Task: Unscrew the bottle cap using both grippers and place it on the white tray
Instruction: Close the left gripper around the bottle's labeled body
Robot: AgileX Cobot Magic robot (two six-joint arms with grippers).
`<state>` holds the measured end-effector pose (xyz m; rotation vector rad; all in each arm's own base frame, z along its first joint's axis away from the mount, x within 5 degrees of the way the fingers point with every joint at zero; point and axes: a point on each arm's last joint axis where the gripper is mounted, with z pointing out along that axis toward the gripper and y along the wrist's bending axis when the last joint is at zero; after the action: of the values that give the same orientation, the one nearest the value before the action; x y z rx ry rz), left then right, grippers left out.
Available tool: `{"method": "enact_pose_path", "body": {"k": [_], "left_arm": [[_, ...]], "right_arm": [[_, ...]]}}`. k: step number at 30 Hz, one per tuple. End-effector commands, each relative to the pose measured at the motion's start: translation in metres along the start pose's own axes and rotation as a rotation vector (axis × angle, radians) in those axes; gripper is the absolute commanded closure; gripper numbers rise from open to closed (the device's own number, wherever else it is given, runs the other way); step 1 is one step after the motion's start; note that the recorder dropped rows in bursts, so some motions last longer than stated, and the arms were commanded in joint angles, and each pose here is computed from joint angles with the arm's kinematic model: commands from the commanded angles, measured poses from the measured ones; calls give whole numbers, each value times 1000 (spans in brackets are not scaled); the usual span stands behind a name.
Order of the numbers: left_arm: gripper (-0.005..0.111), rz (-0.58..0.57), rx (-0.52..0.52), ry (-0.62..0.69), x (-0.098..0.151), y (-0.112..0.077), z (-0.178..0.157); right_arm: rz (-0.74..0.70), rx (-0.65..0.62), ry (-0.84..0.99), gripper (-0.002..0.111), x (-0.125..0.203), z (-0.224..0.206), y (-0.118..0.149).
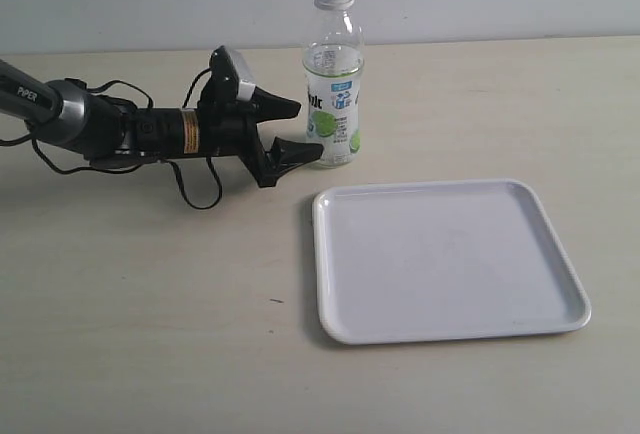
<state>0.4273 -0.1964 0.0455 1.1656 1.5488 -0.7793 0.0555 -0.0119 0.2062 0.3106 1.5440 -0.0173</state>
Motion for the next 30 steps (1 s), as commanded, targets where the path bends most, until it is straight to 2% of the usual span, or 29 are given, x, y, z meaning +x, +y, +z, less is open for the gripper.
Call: {"method": "enact_pose_path", "body": {"k": [1,10,20,30], "left_arm": [[29,11,20,-18,-7,-6,7],[29,44,55,-30,-18,-17,23],[29,50,13,17,-14,-14,23],[29,35,15,18,-14,-14,23]], "right_arm": [[-1,2,-5,108,1,0,0],[-1,2,-5,108,1,0,0],[-1,2,-5,108,1,0,0],[-1,2,-5,108,1,0,0]]}}
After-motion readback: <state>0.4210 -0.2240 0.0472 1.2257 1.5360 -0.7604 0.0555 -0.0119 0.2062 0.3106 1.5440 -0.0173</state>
